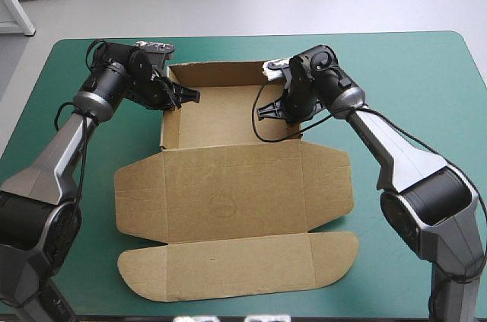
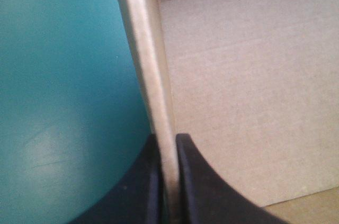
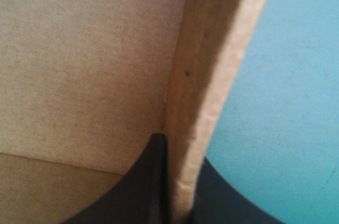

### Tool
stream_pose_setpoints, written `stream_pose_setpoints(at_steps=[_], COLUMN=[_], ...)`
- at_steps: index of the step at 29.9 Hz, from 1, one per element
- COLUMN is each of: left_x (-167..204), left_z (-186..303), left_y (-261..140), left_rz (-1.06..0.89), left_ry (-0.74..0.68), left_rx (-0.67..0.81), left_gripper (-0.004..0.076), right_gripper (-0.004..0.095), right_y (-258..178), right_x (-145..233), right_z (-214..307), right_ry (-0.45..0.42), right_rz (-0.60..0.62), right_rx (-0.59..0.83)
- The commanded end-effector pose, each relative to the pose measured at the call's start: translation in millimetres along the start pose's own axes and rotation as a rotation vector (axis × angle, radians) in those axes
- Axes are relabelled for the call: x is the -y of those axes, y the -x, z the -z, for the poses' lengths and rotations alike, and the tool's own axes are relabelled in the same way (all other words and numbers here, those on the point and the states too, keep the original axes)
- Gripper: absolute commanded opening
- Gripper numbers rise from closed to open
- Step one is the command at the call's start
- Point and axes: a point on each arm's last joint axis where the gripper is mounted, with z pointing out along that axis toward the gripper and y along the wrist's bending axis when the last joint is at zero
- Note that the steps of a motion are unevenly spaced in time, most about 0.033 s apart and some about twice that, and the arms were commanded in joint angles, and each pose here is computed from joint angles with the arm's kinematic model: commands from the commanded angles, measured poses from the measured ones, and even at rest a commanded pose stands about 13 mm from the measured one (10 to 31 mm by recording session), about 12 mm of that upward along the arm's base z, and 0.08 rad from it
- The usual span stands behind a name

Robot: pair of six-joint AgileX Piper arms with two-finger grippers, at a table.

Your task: Fold the box

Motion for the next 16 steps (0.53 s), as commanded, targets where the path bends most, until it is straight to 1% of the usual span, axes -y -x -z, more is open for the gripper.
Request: stream_pose_setpoints(at_steps=[1, 4, 9, 13, 16], left_x=[26, 26, 25, 25, 26], left_z=[18, 6, -10, -22, -34], left_y=[8, 8, 8, 9, 7], left_rz=[-0.017, -0.014, -0.013, -0.012, -0.006], left_ry=[-0.156, -0.154, -0.145, -0.142, -0.146], left_rx=[0.101, 0.066, 0.031, 0.01, -0.034], left_gripper=[-0.0008, -0.0008, -0.0008, -0.0008, -0.0008], right_gripper=[-0.0003, -0.0003, -0.0003, -0.0003, -0.0004], right_y=[-7, -7, -5, -3, -1], right_x=[-17, -16, -10, -2, 3], right_z=[29, 29, 28, 24, 17], right_ry=[0.111, 0.101, 0.057, 0.048, 0.049], right_rz=[0.028, 0.029, 0.032, 0.013, 0.005], right_rx=[0.03, 0.033, 0.044, 0.039, 0.023])
